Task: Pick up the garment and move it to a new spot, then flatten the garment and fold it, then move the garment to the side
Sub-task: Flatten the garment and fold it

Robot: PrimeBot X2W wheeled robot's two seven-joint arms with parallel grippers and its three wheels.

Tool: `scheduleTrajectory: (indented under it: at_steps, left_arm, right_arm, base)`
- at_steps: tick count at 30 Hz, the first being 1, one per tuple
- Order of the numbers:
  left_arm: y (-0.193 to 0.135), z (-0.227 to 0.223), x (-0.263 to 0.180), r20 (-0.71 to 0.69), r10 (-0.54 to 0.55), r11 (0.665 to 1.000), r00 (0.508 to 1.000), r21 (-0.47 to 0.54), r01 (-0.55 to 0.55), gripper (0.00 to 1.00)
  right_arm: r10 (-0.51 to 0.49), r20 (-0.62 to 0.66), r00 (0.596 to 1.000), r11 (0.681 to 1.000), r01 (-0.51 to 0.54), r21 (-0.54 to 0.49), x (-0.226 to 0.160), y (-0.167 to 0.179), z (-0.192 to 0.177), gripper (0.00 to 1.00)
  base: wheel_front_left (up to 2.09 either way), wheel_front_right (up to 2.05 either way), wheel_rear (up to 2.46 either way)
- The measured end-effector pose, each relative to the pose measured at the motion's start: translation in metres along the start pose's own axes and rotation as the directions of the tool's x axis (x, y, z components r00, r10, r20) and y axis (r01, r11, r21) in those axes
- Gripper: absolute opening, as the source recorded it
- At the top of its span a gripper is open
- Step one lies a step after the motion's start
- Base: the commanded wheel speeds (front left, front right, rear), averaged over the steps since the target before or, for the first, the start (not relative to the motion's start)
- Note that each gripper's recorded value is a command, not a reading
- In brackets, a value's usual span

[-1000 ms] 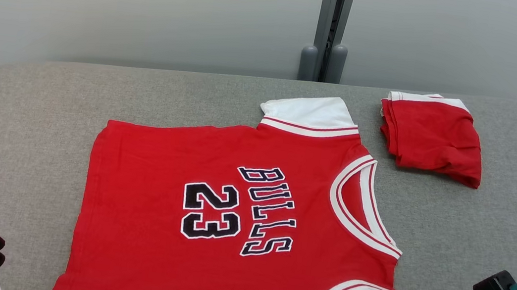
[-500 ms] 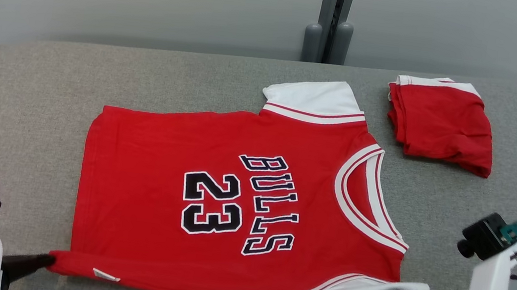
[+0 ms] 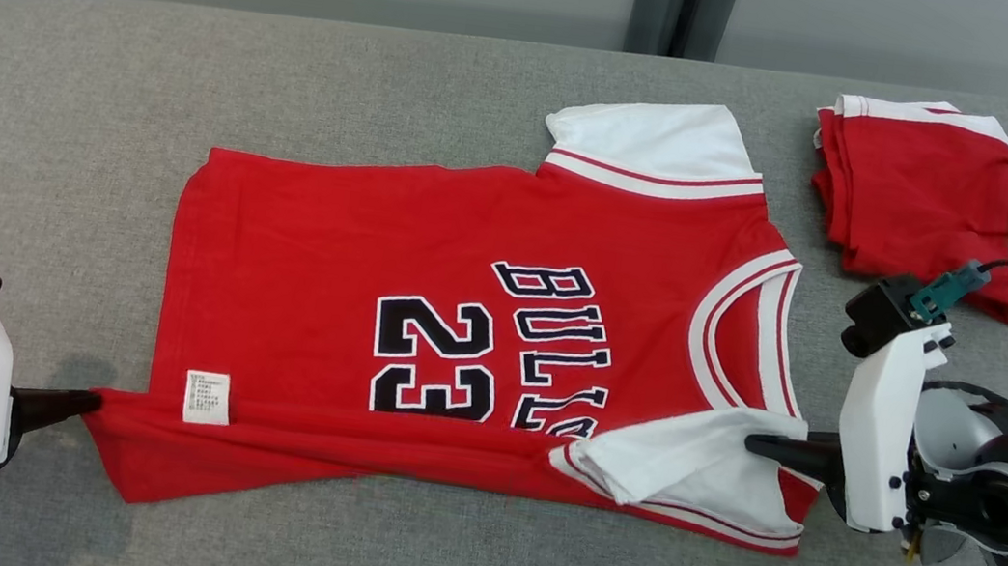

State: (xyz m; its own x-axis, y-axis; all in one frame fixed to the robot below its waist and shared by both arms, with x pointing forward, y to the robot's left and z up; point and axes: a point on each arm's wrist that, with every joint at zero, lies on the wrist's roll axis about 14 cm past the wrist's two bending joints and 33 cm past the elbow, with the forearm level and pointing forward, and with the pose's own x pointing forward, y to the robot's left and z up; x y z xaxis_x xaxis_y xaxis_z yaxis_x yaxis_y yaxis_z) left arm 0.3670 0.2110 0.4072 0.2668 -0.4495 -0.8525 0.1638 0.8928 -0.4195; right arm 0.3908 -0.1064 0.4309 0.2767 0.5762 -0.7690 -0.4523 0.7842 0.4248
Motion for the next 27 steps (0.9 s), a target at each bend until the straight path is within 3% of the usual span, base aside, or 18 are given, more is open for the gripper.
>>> scheduleTrajectory:
  at_steps: [11,27]
  left_arm:
    - [0.009,0.007,0.009,-0.008,0.003,1.0,1.0,-0.016,-0.003,0.0]
    - [0.008,0.01,0.01,-0.019,-0.005,1.0,1.0,-0.007,0.005,0.0]
  right_arm:
    - [-0.037,0.04,0.999,0.998,0.035,0.044,0.006,-0.008,0.019,0.0]
    - [-0.065,0.182,0.981,0.988,0.038,0.151,-0.02,-0.014,0.033,0.0]
  base:
    - [0.0,0.0,0.0]
    - [0.0,0.0,0.0]
